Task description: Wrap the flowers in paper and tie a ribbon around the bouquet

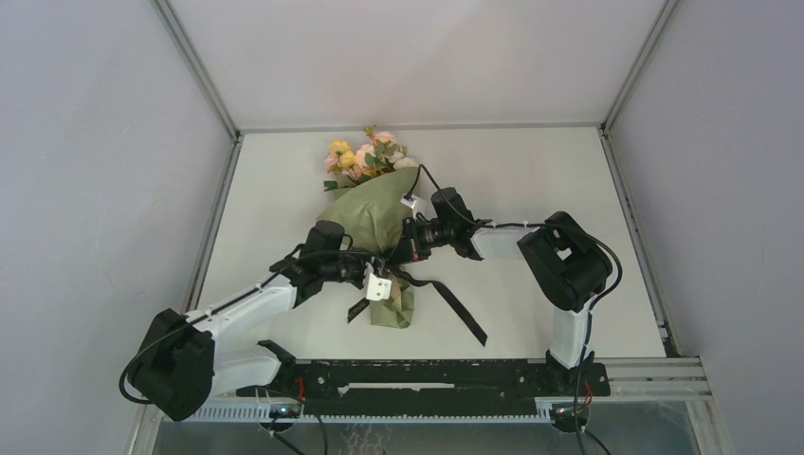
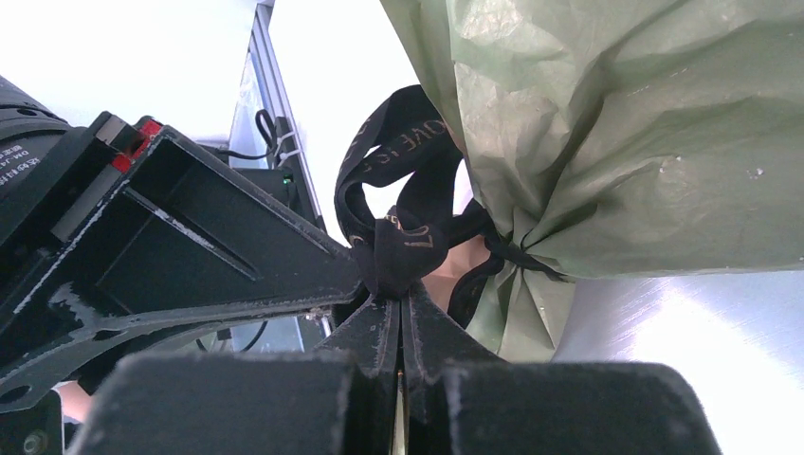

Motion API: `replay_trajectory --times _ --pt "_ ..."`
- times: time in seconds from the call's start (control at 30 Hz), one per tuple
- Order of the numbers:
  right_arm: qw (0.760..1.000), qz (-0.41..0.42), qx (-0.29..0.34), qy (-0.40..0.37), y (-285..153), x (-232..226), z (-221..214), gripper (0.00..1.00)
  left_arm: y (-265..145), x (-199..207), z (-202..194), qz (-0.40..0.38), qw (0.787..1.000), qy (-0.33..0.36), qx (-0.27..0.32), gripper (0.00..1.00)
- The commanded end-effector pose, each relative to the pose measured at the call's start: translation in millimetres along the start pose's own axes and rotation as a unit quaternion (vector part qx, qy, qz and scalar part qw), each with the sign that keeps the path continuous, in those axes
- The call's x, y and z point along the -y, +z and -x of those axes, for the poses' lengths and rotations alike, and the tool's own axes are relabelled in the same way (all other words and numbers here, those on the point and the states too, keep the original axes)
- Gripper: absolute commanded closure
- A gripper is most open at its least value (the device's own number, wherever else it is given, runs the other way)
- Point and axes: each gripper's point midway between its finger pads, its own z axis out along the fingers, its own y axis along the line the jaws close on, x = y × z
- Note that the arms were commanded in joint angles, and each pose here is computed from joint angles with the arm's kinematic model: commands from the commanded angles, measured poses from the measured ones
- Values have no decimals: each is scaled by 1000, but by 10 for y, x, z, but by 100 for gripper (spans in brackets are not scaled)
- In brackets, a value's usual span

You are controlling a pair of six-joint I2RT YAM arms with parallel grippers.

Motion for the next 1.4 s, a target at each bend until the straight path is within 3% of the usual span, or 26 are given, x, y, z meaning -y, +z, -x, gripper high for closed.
replay_trajectory --times 0.0,0.13,0.17,0.43,0.97,1.23,1.3,1.37 --pt "999 14 12 -28 -26 -121 121 100 -36 -319 106 37 998 40 1 77" --pt "999 13 12 -28 -30 -128 121 100 -52 -267 112 35 998 50 2 99" --pt "999 12 13 -28 -35 -129 127 100 -57 -270 109 37 998 51 -1 100" --pt "1000 -2 14 -18 -47 -47 124 96 -113 -391 124 64 996 59 -7 100" --pt "999 -9 31 -3 -92 24 223 92 -141 -255 28 46 997 63 -25 100" --pt "999 -20 41 2 -85 118 266 85 -107 -196 -8 40 996 69 -26 100" --pt "999 -14 45 6 -80 124 290 87 -101 -200 -21 40 996 69 -27 100" --pt "999 -11 47 6 -79 119 302 97 -96 -195 -20 38 997 68 -26 100"
